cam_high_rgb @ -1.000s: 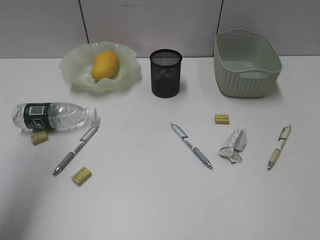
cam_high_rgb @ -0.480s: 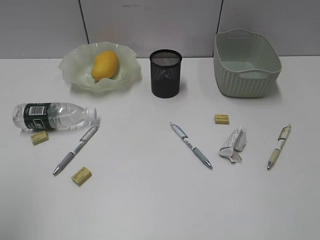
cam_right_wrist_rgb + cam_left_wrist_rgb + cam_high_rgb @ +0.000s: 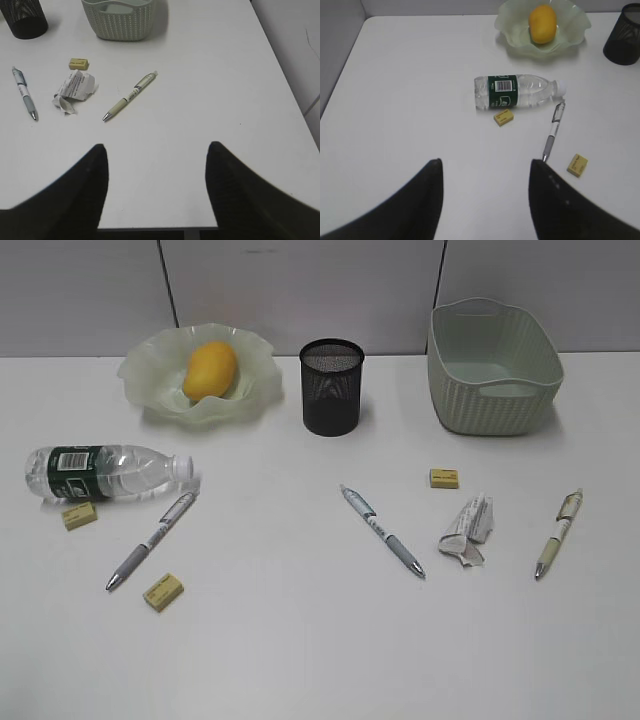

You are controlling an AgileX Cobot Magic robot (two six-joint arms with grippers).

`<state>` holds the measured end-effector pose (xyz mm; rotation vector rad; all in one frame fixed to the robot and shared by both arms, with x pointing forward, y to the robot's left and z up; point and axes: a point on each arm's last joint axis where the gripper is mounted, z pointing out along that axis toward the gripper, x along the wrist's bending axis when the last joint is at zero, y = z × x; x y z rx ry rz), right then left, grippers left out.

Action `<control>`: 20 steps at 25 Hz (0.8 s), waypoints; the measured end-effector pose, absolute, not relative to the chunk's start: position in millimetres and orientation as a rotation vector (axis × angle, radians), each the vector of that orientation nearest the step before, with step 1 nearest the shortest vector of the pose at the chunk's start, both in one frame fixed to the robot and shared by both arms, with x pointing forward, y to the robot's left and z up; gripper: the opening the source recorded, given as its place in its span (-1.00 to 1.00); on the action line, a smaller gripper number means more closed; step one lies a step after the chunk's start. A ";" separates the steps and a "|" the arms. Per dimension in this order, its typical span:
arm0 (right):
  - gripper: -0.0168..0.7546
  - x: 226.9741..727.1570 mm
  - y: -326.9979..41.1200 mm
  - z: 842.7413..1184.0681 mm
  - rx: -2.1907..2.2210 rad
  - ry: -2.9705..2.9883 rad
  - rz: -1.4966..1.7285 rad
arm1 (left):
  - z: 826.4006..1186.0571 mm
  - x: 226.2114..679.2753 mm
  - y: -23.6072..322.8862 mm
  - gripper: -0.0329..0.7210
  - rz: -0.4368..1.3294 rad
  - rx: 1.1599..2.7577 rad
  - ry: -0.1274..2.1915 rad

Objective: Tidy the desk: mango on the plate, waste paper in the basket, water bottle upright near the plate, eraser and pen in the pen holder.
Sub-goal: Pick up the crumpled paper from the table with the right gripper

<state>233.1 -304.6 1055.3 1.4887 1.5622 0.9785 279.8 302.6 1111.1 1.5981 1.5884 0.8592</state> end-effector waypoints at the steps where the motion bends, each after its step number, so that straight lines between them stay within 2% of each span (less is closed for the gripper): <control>1: 0.32 233.1 -304.7 1055.3 1.488 1.562 0.978 | 1109.1 275.3 302.5 0.19 0.860 1.584 1.576; 14: 0.32 233.2 -306.2 1055.4 1.484 1.555 0.958 | 1080.8 229.6 306.7 0.15 0.962 1.492 1.433; 20: 0.32 233.2 -306.3 1055.4 1.483 1.555 0.957 | 1066.9 228.4 305.7 0.14 0.932 1.518 1.449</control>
